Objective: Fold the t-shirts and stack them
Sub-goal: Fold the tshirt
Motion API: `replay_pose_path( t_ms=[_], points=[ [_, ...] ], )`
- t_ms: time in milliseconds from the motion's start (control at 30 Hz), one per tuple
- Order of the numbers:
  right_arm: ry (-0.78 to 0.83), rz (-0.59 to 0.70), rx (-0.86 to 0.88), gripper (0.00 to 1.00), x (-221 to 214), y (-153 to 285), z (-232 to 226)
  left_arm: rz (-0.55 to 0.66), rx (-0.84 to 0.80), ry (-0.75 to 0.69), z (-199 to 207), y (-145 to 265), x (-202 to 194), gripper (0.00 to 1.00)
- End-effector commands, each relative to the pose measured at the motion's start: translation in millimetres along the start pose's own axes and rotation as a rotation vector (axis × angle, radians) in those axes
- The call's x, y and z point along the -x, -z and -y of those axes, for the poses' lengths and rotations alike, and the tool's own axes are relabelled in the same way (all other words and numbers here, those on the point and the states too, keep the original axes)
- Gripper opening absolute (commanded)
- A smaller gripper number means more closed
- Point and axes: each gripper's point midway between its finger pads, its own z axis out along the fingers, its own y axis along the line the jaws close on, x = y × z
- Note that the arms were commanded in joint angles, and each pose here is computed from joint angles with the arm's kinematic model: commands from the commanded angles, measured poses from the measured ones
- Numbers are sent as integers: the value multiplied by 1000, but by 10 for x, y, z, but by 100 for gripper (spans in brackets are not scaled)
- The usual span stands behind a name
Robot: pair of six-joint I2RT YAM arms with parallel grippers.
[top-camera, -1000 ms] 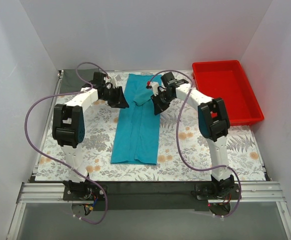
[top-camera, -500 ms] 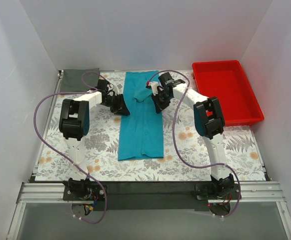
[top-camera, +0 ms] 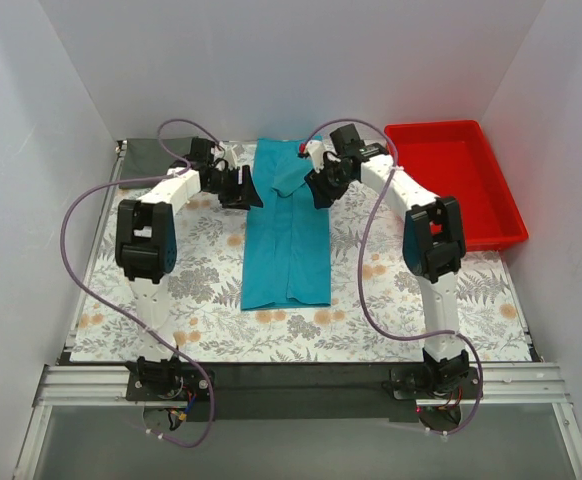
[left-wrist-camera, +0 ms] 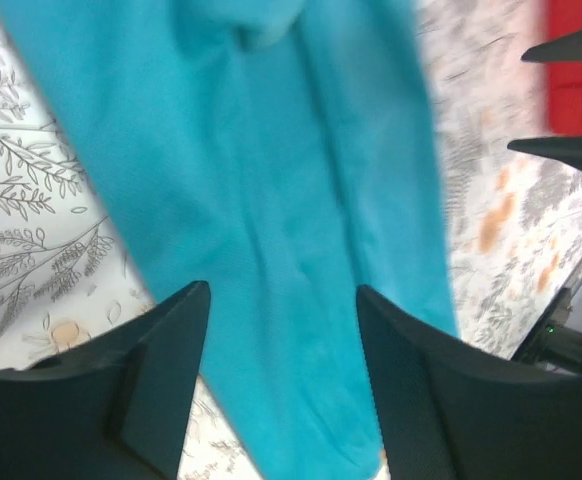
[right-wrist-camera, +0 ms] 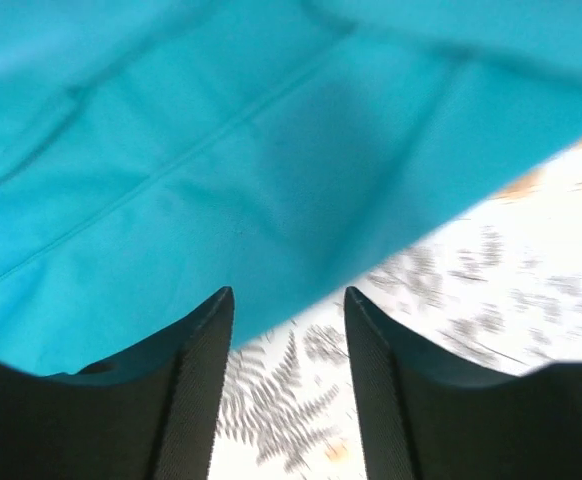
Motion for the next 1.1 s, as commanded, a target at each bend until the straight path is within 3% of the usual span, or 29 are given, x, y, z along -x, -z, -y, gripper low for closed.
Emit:
replay_pose_path(
  t_ms=[0,133,200,233,267,300,400,433,467,533,567,600,667,833,967,1067],
  points=[
    [286,286,-116,59,997,1177,-94,266,-56,-300,901,967,587,61],
    [433,431,-160,66,1372,1831,-321,434,-74,-564,1457,1619,654,71],
    [458,471,-161,83,1394,2037,-483,486,-48,-618,1525,1752,647,76],
    [490,503,-139,86,1428,2081,-594,516,-8,-612,1440,1750,623,84],
    [498,492,-119,97,1299,2086,-694,552,-1,-673,1520,1868,595,86],
    [521,494,-97,98,1252,2086,-780,546,-7,-728,1534,1877,532,87],
    [568,452,3,98,874,1944,-1129,413,-136,-858,1644,1823,29,88],
    [592,429,42,98,753,1861,-1302,334,-158,-820,1490,1655,-289,88],
    [634,429,45,98,659,1907,-1424,313,-170,-832,1466,1618,-460,89],
    [668,327,108,98,182,1580,-1653,276,-183,-970,1472,1600,-880,89],
    [711,312,119,99,42,1565,-1744,209,-155,-966,1264,1445,-1208,89],
    [709,259,160,99,-234,1410,-1821,204,-164,-1068,1356,1439,-1432,89],
    [750,220,204,98,-476,1282,-2039,117,-172,-1069,1150,1245,-1932,89],
    [788,132,281,93,-994,852,-2316,102,-141,-1203,993,958,-2380,78],
    [781,87,306,73,-1169,595,-2370,43,-152,-1234,809,758,-2617,62],
    [801,90,291,62,-1265,508,-2354,39,-146,-1268,722,693,-2672,58]
  ],
)
